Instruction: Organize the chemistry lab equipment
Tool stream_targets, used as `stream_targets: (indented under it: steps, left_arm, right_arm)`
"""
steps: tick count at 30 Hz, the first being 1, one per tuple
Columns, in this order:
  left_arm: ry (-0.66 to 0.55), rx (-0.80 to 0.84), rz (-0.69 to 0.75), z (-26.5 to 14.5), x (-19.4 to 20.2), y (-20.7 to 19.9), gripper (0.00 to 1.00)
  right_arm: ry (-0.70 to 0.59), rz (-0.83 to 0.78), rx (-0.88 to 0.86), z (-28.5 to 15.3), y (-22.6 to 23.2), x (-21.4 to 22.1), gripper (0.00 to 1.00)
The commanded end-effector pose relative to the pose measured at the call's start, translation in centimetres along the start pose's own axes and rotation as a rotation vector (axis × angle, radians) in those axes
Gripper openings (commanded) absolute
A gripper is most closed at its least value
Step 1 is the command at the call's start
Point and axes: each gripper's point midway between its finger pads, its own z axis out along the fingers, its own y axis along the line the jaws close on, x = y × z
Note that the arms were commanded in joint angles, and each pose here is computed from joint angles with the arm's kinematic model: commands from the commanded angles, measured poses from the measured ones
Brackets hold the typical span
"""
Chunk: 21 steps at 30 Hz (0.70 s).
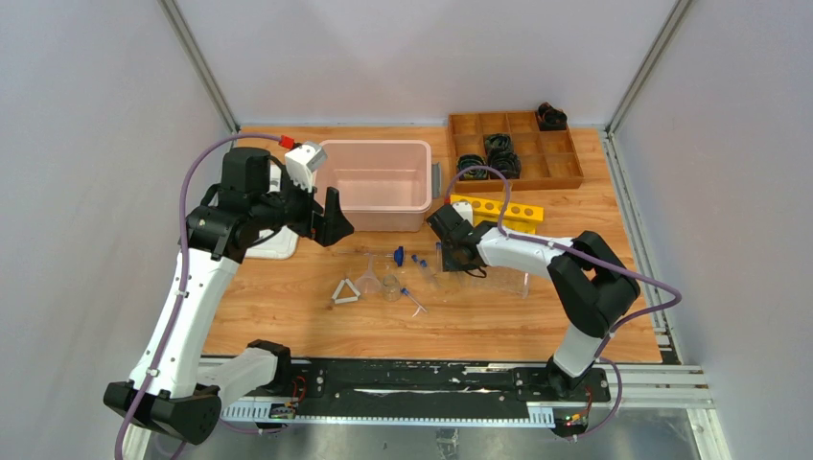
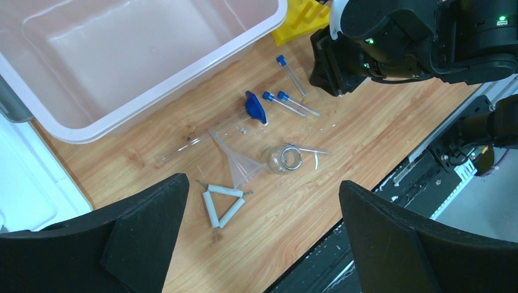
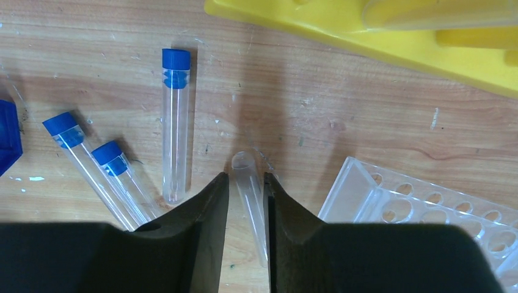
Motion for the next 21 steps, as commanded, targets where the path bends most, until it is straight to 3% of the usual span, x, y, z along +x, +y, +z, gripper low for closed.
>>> stream_targets:
  steps: [1,8,14,21]
  left_arm:
    - [-0.015,0.0,0.024,-0.3,-0.2,-0.1,1.0]
    - [-0.027,0.025,0.04,-0.5,-0.5,-0.7,1.0]
    - [-0.052,0.067,0.077,-1.1,-1.1,-1.6,1.0]
    - [-0.061,0.176,0.093,-1.3,-1.2,-3.5,1.0]
  right_arm:
    - [0.026,0.011,0.003,0.0,0.3,0.5,0.28]
    - [-0.034,0.026,-0.014,-2.0,0.2,-1.2,0.0]
    - [-0.155,0.068,-0.124,-7.7,1.4,-5.2,0.0]
    - [-0.376,0.103,-0.392,-17.7,7.1,-11.0,0.0]
